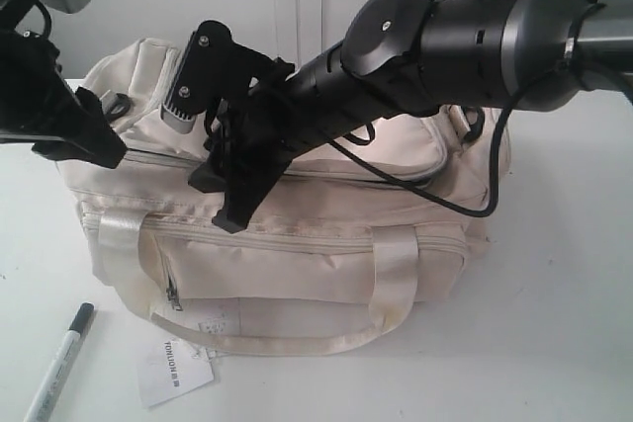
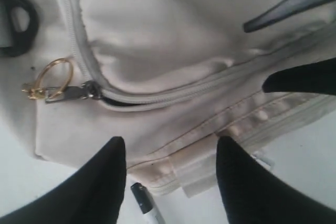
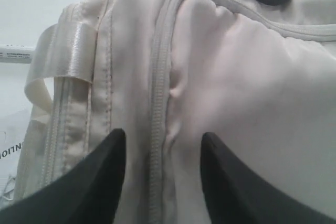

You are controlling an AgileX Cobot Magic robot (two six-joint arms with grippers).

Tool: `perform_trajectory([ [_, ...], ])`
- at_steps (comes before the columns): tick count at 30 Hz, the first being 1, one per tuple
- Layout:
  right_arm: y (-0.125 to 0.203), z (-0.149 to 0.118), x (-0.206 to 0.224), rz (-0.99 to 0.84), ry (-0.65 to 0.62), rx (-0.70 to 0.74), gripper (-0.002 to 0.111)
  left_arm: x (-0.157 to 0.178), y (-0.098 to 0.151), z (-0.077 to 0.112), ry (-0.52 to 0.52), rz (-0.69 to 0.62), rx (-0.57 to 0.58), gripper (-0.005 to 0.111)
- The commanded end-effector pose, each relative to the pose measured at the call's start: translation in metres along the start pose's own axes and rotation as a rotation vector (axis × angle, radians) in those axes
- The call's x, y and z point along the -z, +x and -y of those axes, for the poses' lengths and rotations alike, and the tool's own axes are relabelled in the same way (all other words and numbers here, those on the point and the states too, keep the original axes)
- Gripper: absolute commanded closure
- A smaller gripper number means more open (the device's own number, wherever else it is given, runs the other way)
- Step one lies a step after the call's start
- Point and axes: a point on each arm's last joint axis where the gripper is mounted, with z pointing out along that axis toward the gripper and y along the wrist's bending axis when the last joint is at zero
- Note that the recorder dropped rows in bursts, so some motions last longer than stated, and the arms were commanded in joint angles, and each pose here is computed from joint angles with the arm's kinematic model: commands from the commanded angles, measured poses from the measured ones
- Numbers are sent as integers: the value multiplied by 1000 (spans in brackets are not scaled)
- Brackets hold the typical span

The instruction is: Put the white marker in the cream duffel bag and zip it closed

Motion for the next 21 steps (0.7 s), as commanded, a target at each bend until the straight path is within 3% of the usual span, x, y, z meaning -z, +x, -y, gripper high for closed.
perform_trajectory([
  [1, -7, 4, 12, 32, 47, -161, 58, 12, 6, 8, 27, 81, 13, 50],
  [5, -18, 12, 31, 96, 107, -395, 57, 12, 18, 11, 9, 139, 57, 47],
  [12, -33, 15, 45, 87, -9, -568, 57, -11, 35, 11, 23, 285, 344, 43],
  [21, -34, 32, 34, -146, -18, -518, 58, -18, 43, 0, -11, 374, 490, 43],
])
